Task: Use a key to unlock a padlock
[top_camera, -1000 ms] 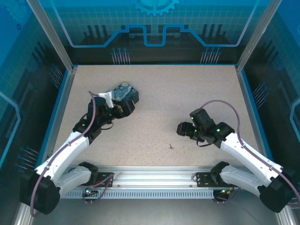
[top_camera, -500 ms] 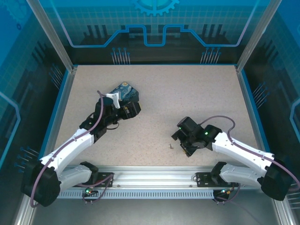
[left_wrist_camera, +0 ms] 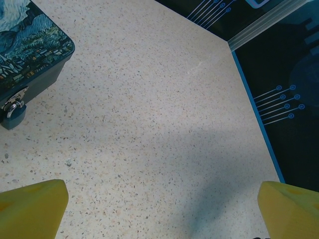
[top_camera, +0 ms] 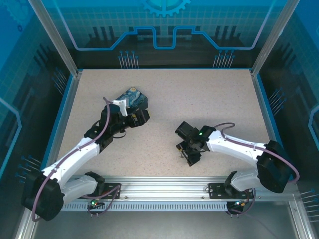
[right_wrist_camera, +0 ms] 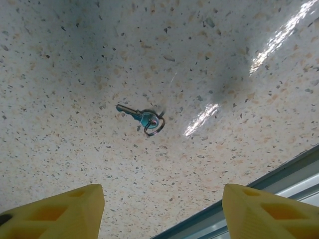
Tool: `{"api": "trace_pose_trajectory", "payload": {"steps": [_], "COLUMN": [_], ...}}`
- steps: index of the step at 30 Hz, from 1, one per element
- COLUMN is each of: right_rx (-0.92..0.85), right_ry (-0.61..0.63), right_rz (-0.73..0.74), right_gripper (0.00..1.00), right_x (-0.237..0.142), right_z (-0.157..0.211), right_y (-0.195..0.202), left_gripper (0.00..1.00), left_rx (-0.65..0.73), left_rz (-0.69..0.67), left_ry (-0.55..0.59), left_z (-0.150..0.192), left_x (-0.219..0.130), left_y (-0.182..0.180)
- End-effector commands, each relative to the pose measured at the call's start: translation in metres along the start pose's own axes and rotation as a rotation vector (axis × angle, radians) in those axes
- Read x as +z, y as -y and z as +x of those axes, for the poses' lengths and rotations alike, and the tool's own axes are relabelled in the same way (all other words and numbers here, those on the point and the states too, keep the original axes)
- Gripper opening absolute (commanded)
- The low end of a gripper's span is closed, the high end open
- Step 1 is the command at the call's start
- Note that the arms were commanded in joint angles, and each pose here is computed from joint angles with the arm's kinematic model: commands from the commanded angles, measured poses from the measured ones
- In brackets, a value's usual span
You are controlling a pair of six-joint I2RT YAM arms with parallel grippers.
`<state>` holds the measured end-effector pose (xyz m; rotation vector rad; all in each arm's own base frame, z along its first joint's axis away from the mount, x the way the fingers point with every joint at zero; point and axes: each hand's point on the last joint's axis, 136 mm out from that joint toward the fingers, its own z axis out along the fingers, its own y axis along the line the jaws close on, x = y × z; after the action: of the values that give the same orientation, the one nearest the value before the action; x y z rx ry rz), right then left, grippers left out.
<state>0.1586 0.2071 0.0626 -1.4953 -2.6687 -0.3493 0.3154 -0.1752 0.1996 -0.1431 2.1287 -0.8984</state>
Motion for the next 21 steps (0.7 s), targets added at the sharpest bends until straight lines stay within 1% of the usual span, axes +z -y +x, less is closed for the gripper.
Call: {"api": "trace_pose_trajectory", "payload": {"steps": [1, 4, 7, 9, 10, 21], "right_rx": [0.047, 0.064, 0.084, 0.097, 0.099, 0.123], "right_ry": [0.005, 0.003, -0.006, -0.011, -0.015, -0.011], "right_rz": [0.043, 0.034, 0.023, 0.044, 0.049, 0.084], "right_gripper": [0.62, 0.56, 0.46, 0.38, 0.36, 0.36], "right_x": [0.001, 0.000, 0.005, 0.014, 0.016, 0.032], "right_z": [0.004, 0.006, 0.007, 0.005, 0.006, 0.000], "right_y": [0.004, -0.003, -0.006, 0.000, 0.001, 0.000], "left_gripper": [0.99, 0.99, 0.99, 0.99, 0.99, 0.99], "left_rx": [0.042, 0.051, 0.052, 0.051, 0.051, 0.058], "left_rz": [-0.010, -0.026, -0.027, -0.027, -0.026, -0.028], "left_ry": [0.019, 0.022, 0.025, 0.024, 0.024, 0.021], "left_z": [0.000, -0.001, -0.001, 0.000, -0.001, 0.000], "left_x": [-0.006, -0.008, -0.009, -0.009, -0.009, -0.009], "left_y": [0.000, -0.003, -0.003, -0.003, -0.003, -0.003]}}
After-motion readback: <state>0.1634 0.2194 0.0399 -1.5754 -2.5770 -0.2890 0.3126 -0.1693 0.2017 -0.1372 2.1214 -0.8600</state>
